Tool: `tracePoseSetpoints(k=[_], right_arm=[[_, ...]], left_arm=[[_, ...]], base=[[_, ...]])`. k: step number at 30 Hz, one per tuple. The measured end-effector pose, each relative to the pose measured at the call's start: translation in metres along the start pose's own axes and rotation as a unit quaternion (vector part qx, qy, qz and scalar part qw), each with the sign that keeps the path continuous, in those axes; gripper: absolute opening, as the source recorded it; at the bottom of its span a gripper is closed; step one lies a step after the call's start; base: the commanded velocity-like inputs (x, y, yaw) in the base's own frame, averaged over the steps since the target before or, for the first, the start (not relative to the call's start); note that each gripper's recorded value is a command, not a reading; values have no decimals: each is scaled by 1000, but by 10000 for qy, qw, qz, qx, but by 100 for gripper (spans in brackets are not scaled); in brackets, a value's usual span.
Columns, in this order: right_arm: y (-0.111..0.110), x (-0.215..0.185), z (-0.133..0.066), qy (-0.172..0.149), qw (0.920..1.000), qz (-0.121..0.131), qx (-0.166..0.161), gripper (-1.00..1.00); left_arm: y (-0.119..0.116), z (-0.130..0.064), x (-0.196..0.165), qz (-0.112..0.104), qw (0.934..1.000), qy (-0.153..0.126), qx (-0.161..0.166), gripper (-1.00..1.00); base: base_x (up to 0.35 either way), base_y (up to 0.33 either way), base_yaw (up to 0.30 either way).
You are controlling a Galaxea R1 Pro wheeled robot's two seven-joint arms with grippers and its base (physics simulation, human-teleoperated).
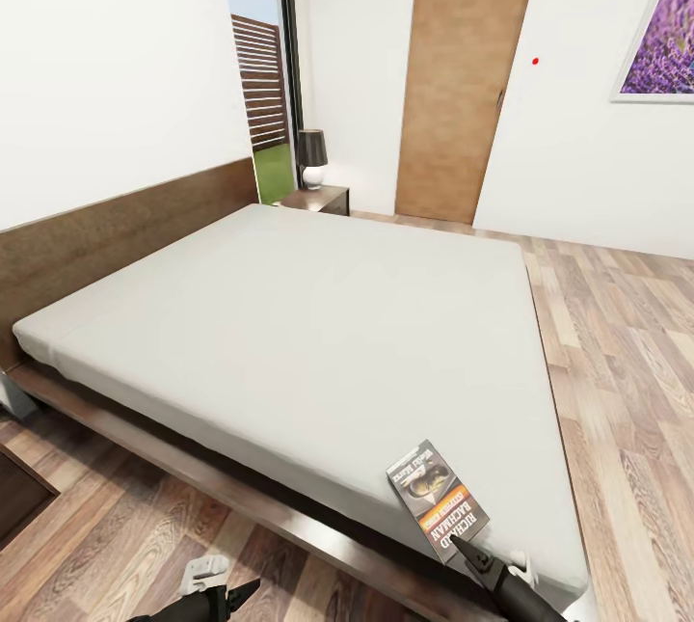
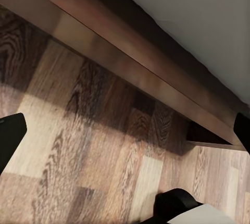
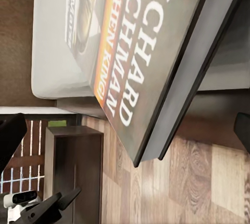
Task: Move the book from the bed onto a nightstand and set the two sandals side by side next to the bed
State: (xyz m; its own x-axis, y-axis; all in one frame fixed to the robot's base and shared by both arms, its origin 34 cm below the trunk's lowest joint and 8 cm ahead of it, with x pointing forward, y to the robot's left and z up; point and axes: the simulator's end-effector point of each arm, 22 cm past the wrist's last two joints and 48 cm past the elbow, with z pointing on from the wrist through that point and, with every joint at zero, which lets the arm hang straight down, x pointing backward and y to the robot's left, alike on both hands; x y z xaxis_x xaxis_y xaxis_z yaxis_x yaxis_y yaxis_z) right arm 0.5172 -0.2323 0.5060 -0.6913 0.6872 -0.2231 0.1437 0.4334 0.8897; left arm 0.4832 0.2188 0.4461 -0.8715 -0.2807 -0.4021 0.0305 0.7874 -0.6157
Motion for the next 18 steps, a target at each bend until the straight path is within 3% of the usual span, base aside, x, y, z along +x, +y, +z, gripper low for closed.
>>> tracePoseSetpoints(k=[18], right_arm=[[0, 0, 0, 0, 10000, 0, 0, 100]], left_arm=[[0, 0, 1, -5, 10000, 4, 0, 100]], base=[[0, 71, 0]])
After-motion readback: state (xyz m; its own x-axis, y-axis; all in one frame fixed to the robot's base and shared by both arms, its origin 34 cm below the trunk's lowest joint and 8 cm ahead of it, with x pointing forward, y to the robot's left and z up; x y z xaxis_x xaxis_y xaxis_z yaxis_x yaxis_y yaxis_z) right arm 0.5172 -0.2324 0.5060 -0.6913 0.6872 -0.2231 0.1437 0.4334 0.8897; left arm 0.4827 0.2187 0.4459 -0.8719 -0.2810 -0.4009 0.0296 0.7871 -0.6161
